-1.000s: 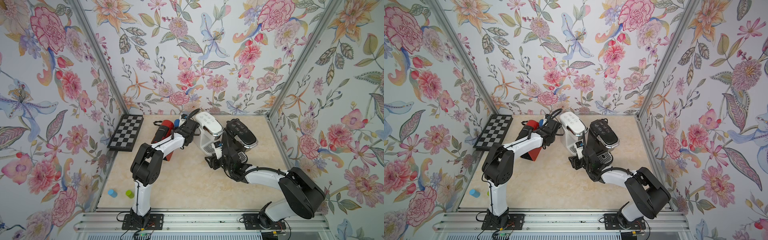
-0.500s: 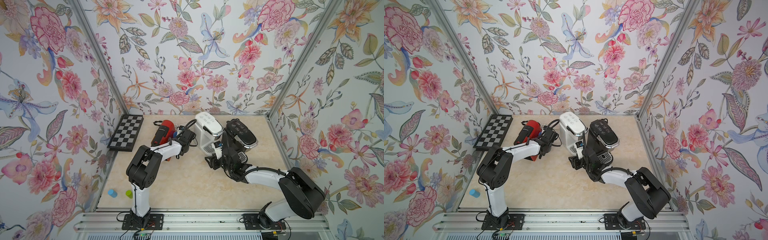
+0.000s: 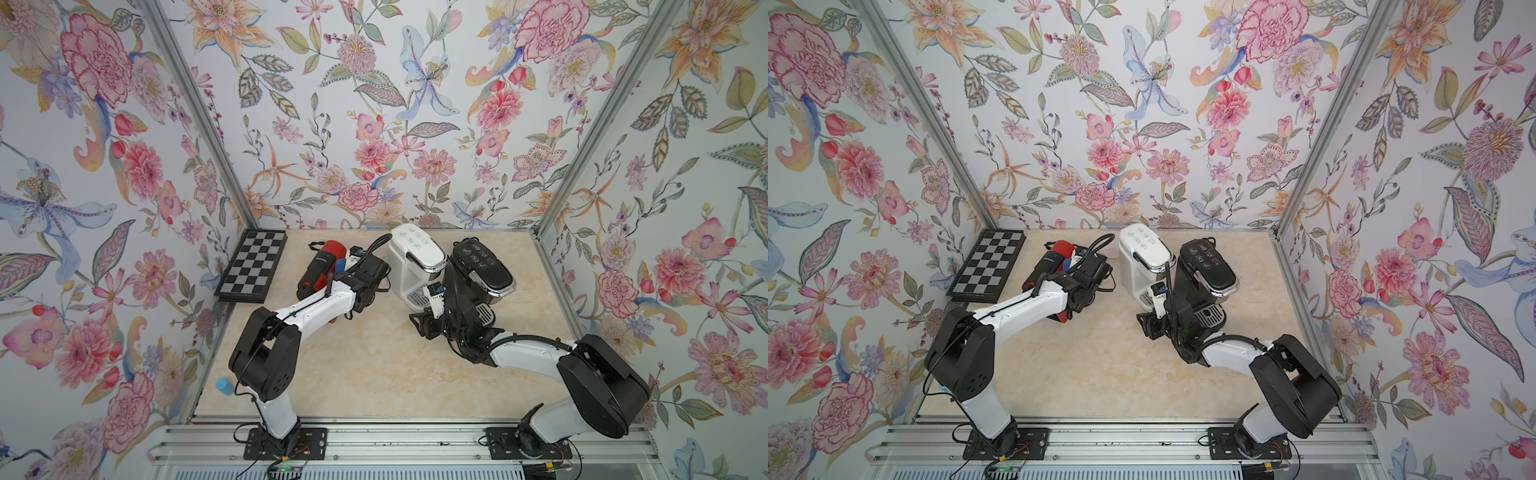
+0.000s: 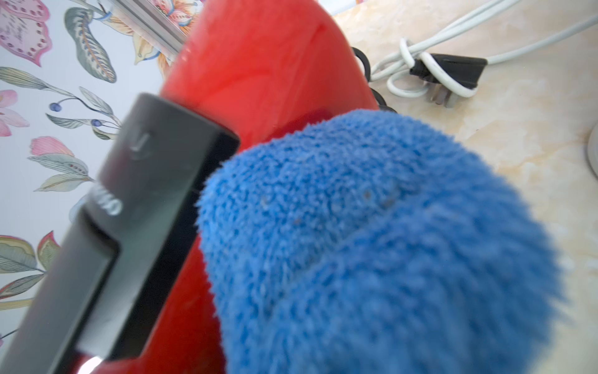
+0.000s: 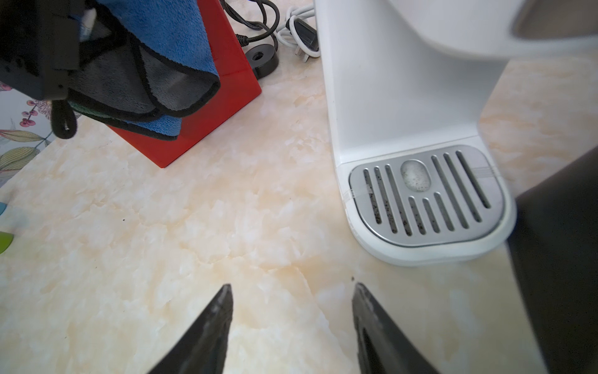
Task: Wipe the surface of a coffee machine
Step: Wipe the dirt from the surface of the coffee machine.
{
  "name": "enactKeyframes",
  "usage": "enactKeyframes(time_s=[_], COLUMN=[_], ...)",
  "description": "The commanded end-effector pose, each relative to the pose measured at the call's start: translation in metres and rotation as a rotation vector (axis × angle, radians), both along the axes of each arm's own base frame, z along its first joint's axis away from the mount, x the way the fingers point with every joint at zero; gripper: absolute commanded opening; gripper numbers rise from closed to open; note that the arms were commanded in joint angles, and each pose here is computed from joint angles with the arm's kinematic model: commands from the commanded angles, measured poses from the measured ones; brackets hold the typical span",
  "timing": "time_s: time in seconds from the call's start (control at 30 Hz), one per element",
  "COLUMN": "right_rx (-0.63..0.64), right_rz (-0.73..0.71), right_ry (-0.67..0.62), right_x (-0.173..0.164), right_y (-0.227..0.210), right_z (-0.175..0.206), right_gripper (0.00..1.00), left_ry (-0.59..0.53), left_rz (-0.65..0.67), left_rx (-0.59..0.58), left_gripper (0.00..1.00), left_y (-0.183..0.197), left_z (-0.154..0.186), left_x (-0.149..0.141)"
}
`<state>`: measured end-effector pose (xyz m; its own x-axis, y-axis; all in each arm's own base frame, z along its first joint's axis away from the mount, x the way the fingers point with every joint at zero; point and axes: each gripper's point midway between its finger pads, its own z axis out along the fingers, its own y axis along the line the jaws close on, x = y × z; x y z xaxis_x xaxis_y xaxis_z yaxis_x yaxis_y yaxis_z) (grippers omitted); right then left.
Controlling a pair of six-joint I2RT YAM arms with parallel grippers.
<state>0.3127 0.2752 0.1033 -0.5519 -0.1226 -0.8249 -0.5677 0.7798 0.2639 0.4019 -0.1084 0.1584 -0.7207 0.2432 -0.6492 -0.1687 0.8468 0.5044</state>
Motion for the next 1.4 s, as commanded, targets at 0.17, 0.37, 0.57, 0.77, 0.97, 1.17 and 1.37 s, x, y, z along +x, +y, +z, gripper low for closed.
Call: enactKeyframes(time_s=[0.17, 0.37, 0.57, 0.77, 0.97, 1.17, 1.37], right_rx=[0.006, 0.004, 0.006, 0.008, 0.007, 0.004, 0.002], right_rz=[0.005, 0.007, 0.008, 0.012, 0.019, 0.015, 0.012], right_ry=[-0.003, 0.001, 0.003, 0.007, 0.010, 0.005, -0.002], right_x=[0.002, 0.002, 0.003, 0.002, 0.001, 0.002, 0.001], right_y=[0.005, 0.006, 0.007, 0.008, 0.010, 0.010, 0.008], right_z=[0.002, 0.000, 0.000, -0.001, -0.002, -0.001, 0.001], right_gripper=[0.60, 0.60, 0.60, 0.60, 0.60, 0.60, 0.60], left_ry=[-0.086, -0.089, -0.059, -0.047, -0.067, -0.041, -0.026], left_rz=[0.103, 0.104, 0.121, 0.113, 0.052, 0.020, 0.008], left_rx=[0.118, 0.115, 0.105, 0.034, -0.063, -0.070, -0.080], left_gripper=[0.00, 0.00, 0.00, 0.00, 0.00, 0.00, 0.00], left_y=[0.035, 0.034, 0.045, 0.050, 0.039, 0.026, 0.017], left_z=[0.047, 0.054, 0.039, 0.004, -0.027, -0.050, -0.053], left_x=[-0.027, -0.044, -0.069, -0.087, -0.085, -0.072, -0.060])
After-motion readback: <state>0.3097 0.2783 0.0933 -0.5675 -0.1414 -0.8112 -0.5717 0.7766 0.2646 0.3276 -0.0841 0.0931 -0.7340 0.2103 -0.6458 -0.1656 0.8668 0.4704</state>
